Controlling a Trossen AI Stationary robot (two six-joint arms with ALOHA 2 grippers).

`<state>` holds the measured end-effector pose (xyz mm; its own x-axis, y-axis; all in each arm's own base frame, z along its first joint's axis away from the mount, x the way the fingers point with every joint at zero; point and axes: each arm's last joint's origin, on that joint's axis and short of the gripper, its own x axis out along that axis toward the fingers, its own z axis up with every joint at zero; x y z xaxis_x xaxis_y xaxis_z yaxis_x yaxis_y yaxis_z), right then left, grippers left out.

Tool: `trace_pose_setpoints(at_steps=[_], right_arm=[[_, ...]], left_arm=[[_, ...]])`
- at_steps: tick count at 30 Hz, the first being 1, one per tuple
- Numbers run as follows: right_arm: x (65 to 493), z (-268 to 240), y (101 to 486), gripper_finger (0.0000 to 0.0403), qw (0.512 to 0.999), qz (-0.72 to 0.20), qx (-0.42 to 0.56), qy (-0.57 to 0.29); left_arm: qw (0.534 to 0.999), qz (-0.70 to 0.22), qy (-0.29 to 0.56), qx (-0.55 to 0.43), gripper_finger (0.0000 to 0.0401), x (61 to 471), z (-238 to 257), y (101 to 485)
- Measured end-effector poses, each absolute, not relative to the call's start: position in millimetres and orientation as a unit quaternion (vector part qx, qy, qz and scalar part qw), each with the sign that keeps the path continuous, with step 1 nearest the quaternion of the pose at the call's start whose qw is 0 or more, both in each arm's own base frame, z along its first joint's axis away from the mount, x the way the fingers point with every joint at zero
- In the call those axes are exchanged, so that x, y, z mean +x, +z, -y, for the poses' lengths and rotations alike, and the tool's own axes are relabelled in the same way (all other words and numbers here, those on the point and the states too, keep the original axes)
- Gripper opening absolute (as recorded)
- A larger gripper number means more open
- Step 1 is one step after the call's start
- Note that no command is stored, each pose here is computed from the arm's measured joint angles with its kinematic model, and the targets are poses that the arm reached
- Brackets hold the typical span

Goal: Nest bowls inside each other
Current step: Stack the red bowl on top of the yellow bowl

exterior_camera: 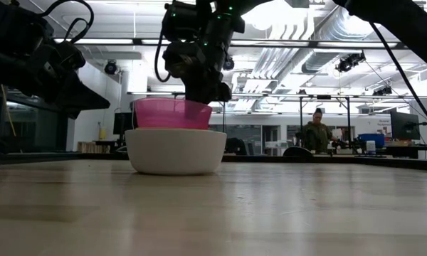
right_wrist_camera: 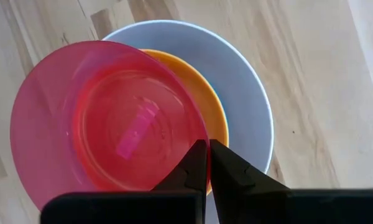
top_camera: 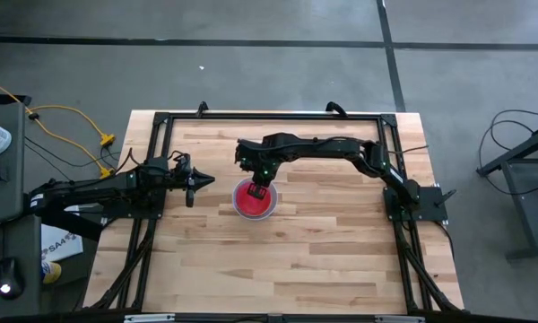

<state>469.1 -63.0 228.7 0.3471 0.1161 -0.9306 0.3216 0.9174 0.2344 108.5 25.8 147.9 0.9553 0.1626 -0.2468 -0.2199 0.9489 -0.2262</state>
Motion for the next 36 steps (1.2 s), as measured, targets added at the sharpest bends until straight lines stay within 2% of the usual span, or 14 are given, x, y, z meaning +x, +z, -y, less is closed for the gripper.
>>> trace_pose_setpoints(at_steps=[12,36], right_arm=[[477,62,210,0.0003,0.792,-0.574,0.202,-0.052],[479,62,209,0.0004,0.800,-0.568,0.191,-0.030]], left_arm=[[0.981,-0.113,0.097,-0.127,0.0019,109,-26,148],[0.981,-0.113,0.097,-0.127,0.0019,109,-26,148]])
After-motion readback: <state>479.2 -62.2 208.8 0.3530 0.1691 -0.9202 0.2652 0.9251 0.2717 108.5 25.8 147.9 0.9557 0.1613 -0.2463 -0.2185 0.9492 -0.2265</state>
